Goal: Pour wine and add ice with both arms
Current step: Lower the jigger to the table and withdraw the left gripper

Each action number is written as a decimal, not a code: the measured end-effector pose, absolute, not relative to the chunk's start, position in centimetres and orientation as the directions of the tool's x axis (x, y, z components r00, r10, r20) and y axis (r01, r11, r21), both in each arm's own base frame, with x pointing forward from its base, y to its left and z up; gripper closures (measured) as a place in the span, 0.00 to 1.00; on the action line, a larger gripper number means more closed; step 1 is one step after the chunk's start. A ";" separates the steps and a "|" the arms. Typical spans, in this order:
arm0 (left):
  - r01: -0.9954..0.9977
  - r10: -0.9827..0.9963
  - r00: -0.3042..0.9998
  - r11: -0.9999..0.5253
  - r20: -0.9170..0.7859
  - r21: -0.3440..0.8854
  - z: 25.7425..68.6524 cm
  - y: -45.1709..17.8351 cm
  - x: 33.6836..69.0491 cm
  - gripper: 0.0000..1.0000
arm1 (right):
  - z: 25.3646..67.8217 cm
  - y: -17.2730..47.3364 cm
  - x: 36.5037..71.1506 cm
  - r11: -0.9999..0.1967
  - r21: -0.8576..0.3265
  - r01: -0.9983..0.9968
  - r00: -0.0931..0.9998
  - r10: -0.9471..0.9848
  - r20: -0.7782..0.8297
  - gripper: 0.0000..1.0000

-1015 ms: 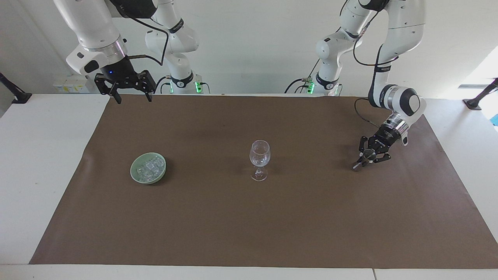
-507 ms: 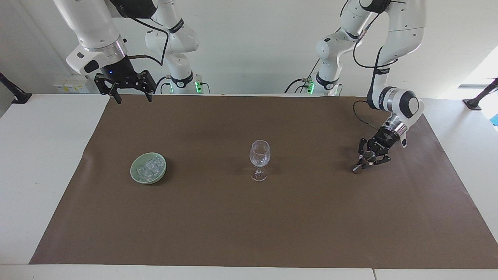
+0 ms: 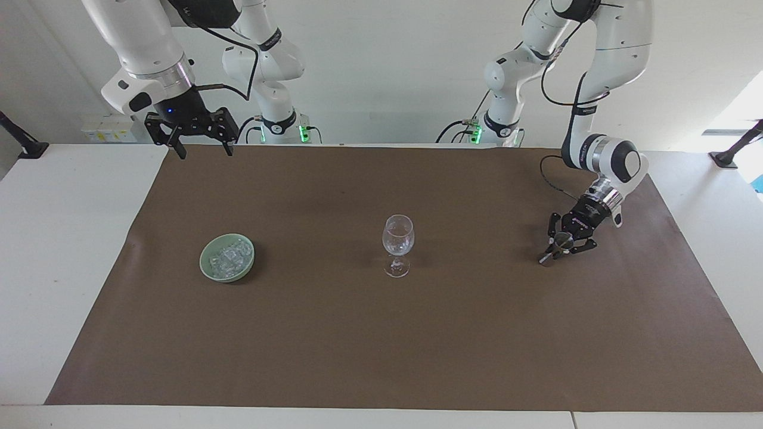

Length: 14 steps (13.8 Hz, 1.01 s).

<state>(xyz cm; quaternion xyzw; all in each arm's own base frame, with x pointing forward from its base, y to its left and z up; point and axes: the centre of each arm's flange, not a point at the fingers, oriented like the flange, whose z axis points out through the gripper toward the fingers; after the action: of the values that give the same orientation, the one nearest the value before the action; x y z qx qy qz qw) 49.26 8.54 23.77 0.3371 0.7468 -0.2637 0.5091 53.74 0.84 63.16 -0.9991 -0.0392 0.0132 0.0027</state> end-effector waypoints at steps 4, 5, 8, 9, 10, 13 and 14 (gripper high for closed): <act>0.773 0.237 -0.253 0.633 -0.938 -0.048 23.8 8.5 49.3 0.78 | 63.2 0.8 53.7 -0.997 -0.006 0.078 0.997 0.078 -0.026 0.00; 0.773 0.237 -0.252 0.633 -0.938 -0.048 23.8 8.5 49.3 0.77 | 63.2 0.8 53.7 -0.997 -0.006 0.078 0.997 0.078 -0.026 0.00; 0.772 0.239 -0.250 0.634 -0.938 -0.045 23.8 8.6 49.2 0.70 | 63.2 0.8 53.7 -0.997 -0.006 0.078 0.997 0.078 -0.026 0.00; 0.773 0.242 -0.247 0.633 -0.938 -0.040 23.8 8.7 49.2 0.64 | 63.2 0.8 53.7 -0.997 -0.006 0.078 0.997 0.078 -0.026 0.00; 0.774 0.245 -0.243 0.632 -0.938 -0.035 23.8 8.7 49.2 0.54 | 63.2 0.8 53.7 -0.997 -0.006 0.078 0.997 0.078 -0.026 0.00; 0.775 0.251 -0.237 0.631 -0.939 -0.028 23.7 8.7 49.2 0.36 | 63.2 0.8 53.7 -0.997 -0.006 0.078 0.997 0.078 -0.026 0.00; 0.775 0.252 -0.236 0.631 -0.938 -0.026 23.7 8.7 49.2 0.23 | 63.2 0.8 53.7 -0.997 -0.006 0.078 0.997 0.078 -0.026 0.00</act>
<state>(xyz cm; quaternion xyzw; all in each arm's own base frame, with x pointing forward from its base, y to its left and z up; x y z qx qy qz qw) 49.22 8.75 23.74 0.3455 0.7435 -0.2553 0.5125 53.74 0.84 63.16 -0.9991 -0.0392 0.0132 0.0027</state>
